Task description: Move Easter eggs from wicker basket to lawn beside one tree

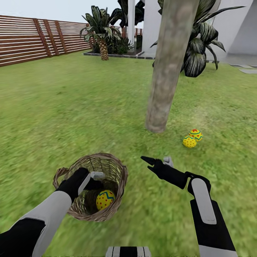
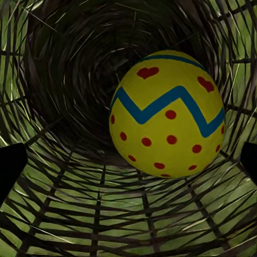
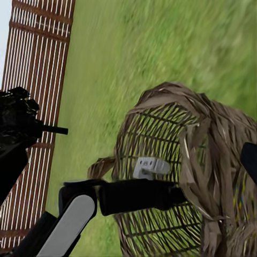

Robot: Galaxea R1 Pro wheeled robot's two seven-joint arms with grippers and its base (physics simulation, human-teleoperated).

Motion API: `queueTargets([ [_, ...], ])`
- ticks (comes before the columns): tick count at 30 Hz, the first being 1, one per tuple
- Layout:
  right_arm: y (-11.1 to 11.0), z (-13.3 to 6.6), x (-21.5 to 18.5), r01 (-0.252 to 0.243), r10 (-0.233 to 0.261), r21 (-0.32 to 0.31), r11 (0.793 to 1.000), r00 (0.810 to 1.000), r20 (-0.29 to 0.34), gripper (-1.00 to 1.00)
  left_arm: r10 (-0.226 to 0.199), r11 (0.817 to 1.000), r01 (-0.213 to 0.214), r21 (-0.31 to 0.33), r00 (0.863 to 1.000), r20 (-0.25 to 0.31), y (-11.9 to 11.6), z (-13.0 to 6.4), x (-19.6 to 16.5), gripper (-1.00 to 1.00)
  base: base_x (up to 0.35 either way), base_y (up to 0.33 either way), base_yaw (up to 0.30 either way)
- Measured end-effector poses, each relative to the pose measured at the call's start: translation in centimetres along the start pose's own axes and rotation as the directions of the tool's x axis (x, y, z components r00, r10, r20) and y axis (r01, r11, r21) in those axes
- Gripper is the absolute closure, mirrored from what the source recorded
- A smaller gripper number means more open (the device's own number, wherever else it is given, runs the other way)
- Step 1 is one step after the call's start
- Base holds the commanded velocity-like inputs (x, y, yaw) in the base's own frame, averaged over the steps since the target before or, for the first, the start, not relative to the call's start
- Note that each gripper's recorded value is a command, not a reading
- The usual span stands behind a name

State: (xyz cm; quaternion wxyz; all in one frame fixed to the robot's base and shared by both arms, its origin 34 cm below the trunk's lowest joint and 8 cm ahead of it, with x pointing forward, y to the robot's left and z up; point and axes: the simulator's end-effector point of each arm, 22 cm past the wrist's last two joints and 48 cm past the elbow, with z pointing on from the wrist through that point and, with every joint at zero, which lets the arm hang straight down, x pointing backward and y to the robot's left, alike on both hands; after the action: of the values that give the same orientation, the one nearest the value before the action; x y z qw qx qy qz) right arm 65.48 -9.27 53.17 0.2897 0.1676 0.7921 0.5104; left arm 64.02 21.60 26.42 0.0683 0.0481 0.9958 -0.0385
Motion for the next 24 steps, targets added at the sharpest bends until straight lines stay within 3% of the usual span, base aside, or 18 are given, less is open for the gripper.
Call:
queueTargets([
  [6, -0.3, 0.4, 0.4, -0.021, 0.021, -0.037, 0.999, 1.000, -0.010, -1.00, -0.001, 1.000, 0.001, 0.002, 1.000, -0.007, 0.0, 1.3, 0.4, -1.00, 0.000, 0.000, 0.000],
  [13, -2.2, 0.5, 1.0, -0.043, 0.042, -0.029, 0.999, 0.999, -0.026, -1.00, -0.002, 1.000, 0.002, 0.006, 1.000, -0.020, 0.1, 2.9, 1.0, -1.00, 0.000, 0.000, 0.000],
  [24, -4.3, 1.1, 1.8, -0.076, 0.075, -0.021, 0.997, 0.996, -0.044, -1.00, 0.031, 0.999, -0.030, 0.009, 0.999, -0.044, -0.3, 5.3, 2.2, -1.00, 0.000, 0.000, 0.000],
])
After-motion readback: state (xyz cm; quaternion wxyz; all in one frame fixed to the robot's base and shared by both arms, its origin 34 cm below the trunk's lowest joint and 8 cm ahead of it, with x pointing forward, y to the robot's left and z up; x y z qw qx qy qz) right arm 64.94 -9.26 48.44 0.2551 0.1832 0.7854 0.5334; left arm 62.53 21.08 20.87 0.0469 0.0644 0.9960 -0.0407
